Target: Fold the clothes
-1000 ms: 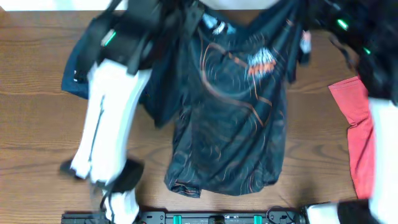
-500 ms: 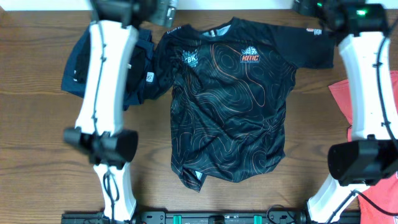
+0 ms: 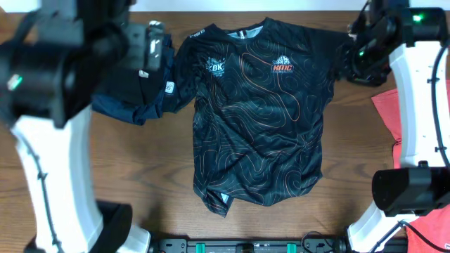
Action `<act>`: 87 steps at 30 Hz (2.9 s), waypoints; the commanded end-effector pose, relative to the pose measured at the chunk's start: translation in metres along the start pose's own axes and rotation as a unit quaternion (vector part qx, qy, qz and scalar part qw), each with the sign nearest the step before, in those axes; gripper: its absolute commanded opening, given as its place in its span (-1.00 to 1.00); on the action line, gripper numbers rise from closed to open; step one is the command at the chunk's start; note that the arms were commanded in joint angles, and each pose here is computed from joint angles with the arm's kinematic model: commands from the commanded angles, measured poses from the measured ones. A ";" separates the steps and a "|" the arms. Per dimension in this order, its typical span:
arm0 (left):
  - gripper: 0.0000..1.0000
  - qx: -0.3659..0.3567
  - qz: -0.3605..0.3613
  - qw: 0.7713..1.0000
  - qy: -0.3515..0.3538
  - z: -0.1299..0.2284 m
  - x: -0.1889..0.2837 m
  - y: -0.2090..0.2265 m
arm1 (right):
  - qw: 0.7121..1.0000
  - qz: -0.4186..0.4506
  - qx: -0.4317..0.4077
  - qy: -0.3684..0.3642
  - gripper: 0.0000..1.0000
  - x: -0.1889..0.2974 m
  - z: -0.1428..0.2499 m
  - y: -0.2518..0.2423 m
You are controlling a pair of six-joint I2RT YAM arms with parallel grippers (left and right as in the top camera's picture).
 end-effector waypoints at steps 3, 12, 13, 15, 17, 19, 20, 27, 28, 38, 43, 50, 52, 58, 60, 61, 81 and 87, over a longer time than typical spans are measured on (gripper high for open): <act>0.96 0.040 -0.019 0.999 -0.024 0.021 0.056 0.014 | 0.997 0.004 0.072 -0.012 0.20 0.026 0.029 0.028; 0.96 0.079 -0.018 0.996 0.034 0.067 0.077 0.011 | 0.977 0.097 0.103 -0.159 0.34 0.099 0.093 0.042; 0.96 0.080 -0.017 0.996 0.046 0.072 0.073 0.010 | 0.978 0.098 0.092 -0.160 0.36 0.095 0.100 0.039; 0.96 0.087 -0.018 0.993 0.074 0.080 0.064 0.009 | 0.981 0.097 0.070 -0.150 0.38 0.083 0.110 0.033; 0.96 0.091 -0.004 0.990 0.108 0.090 0.050 0.005 | 0.986 0.102 0.046 -0.125 0.39 0.058 0.121 0.023; 0.96 0.094 0.028 0.985 0.144 0.099 0.036 -0.005 | 0.990 0.098 0.035 -0.093 0.33 0.028 0.130 0.019; 0.96 0.095 0.042 0.980 0.169 0.106 0.026 -0.009 | 0.993 0.085 0.035 -0.069 0.27 0.010 0.136 0.020; 0.96 0.110 0.090 0.935 0.326 0.160 -0.036 -0.028 | 0.998 0.030 0.009 0.058 -0.01 -0.093 0.174 0.019; 0.96 0.115 0.104 0.927 0.341 0.168 -0.044 -0.033 | 0.997 0.039 0.001 0.070 -0.02 -0.101 0.180 0.015; 0.96 0.163 0.209 0.858 0.441 0.250 -0.107 -0.071 | 0.988 -0.002 -0.007 0.156 -0.16 -0.134 0.219 0.015; 0.96 0.172 0.256 0.835 0.456 0.287 -0.127 -0.093 | 0.984 0.011 -0.030 0.177 -0.27 -0.154 0.238 0.004; 0.99 0.134 0.283 0.833 0.456 0.321 -0.142 -0.117 | 0.988 -0.002 -0.043 0.151 -0.24 -0.177 0.240 0.000; 0.97 0.121 0.289 0.835 0.453 0.326 -0.144 -0.124 | 0.989 -0.003 -0.047 0.140 -0.26 -0.183 0.239 -0.001; 0.83 0.084 0.305 0.844 0.434 0.329 -0.150 -0.139 | 0.992 0.021 -0.067 0.106 -0.30 -0.195 0.236 -0.012; 0.83 0.072 0.307 0.848 0.427 0.328 -0.151 -0.143 | 0.992 0.035 -0.073 0.097 -0.42 -0.196 0.234 -0.017; 0.82 0.066 0.309 0.848 0.426 0.328 -0.152 -0.146 | 0.992 0.040 -0.074 0.094 -0.54 -0.197 0.233 -0.019; 0.79 0.035 0.272 0.848 0.453 0.342 -0.154 -0.154 | 0.976 0.129 -0.123 -0.128 -0.98 -0.040 0.138 -0.064; 0.91 0.014 0.301 0.845 0.442 0.341 -0.149 -0.179 | 0.966 0.141 -0.176 -0.126 -0.97 -0.039 0.136 -0.084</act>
Point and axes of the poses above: each gripper's point midway between its finger pads, its own x axis back along the fingers, its own y axis along the line the jaws close on, z = x × y, the point moved 5 cm from there along x, back along the fingers, and after that the axes turned 1 degree about -x, right-handed, at the moved point
